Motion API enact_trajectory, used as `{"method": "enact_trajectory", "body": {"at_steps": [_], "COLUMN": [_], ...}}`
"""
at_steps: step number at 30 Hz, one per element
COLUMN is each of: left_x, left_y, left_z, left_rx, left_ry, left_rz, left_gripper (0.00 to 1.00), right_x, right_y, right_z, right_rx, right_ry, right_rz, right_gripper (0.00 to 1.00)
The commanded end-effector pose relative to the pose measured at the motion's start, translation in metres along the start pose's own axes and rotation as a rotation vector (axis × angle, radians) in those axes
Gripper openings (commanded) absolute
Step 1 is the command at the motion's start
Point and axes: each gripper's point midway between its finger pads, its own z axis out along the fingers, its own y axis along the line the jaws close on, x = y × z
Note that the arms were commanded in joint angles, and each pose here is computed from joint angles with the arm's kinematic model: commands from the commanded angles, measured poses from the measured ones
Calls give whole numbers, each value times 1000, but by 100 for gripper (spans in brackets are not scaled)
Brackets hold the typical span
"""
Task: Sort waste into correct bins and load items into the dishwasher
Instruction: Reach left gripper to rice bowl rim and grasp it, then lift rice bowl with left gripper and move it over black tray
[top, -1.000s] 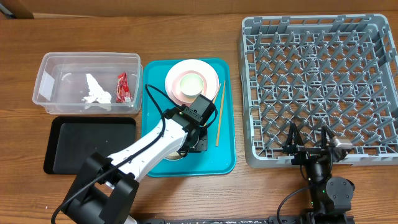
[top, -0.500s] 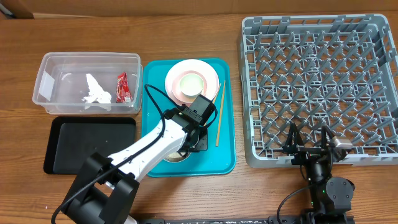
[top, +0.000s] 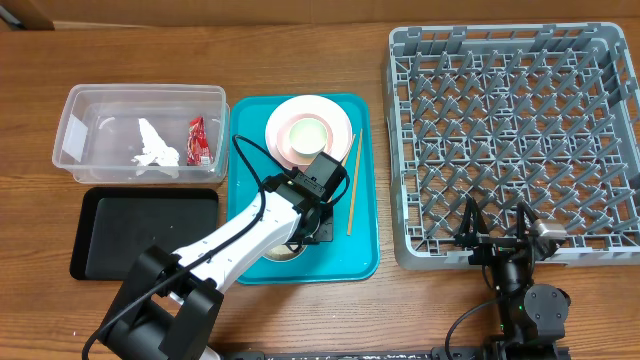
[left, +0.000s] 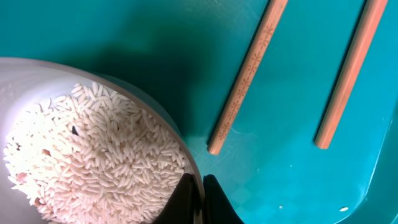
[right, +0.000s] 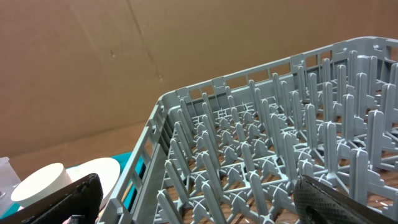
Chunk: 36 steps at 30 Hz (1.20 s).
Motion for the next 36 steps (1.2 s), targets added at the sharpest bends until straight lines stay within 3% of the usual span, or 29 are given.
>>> {"method": "enact_trajectory", "body": {"at_steps": [1, 24, 36], "left_x": [7, -14, -42], "left_y": [-1, 3, 5], "left_z": [3, -24, -56], "left_rx": [3, -68, -132], "left_ry": [25, -34, -129], "left_rz": [5, 29, 46], "left_gripper": [4, 4, 4], "right_x": [1, 1, 1], "right_y": [-1, -1, -1], "right_z": [0, 0, 0], "right_rx": [4, 4, 4], "right_ry": [-8, -8, -8], "right_rz": [-7, -7, -7], "right_gripper": [100, 100, 100]}}
